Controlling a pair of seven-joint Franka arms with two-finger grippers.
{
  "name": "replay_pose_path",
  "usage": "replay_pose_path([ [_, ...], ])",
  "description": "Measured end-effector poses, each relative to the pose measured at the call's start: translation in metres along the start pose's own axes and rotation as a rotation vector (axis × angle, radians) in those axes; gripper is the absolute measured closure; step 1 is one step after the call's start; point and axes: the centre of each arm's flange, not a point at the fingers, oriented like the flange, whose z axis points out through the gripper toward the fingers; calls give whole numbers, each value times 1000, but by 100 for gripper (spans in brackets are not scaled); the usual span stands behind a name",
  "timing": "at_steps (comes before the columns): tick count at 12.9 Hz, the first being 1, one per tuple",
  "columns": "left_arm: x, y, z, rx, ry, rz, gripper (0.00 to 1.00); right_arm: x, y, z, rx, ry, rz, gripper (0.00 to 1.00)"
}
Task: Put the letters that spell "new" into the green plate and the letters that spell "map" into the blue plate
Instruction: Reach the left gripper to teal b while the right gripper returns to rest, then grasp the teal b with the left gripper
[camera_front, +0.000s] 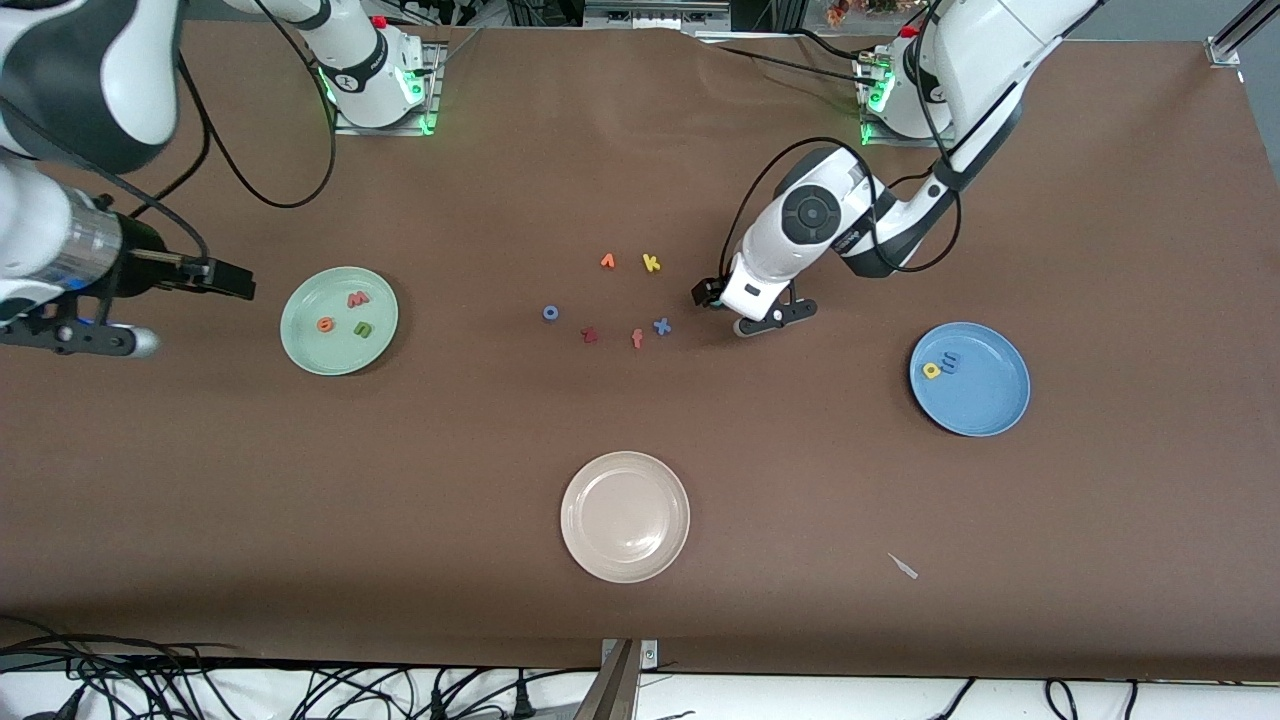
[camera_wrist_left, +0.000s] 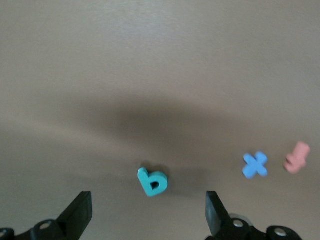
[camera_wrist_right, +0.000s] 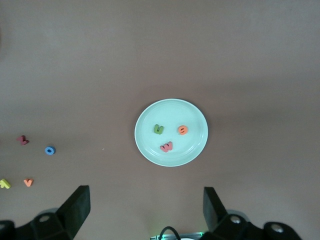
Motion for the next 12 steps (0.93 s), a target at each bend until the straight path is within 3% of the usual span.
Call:
replay_pose_path([
  [3, -15, 4, 25, 41, 93, -122, 0, 1, 41, -13, 67, 6, -16, 0],
  [7, -16, 7, 41, 39, 98, -234, 0, -27, 59, -35, 1, 34, -85, 0],
  [9, -17, 15, 41, 28, 95, -249, 4, -44, 58, -42, 4, 96, -106, 0],
  [10, -19, 18, 42, 26, 93, -253, 12, -52, 64, -41, 12, 127, -101, 0],
  [11, -21, 20, 43, 25, 91, -257, 13, -62, 71, -38, 17, 143, -95, 0],
  [12, -21, 20, 44, 25, 90, -258, 20, -69, 76, -35, 20, 144, -90, 0],
])
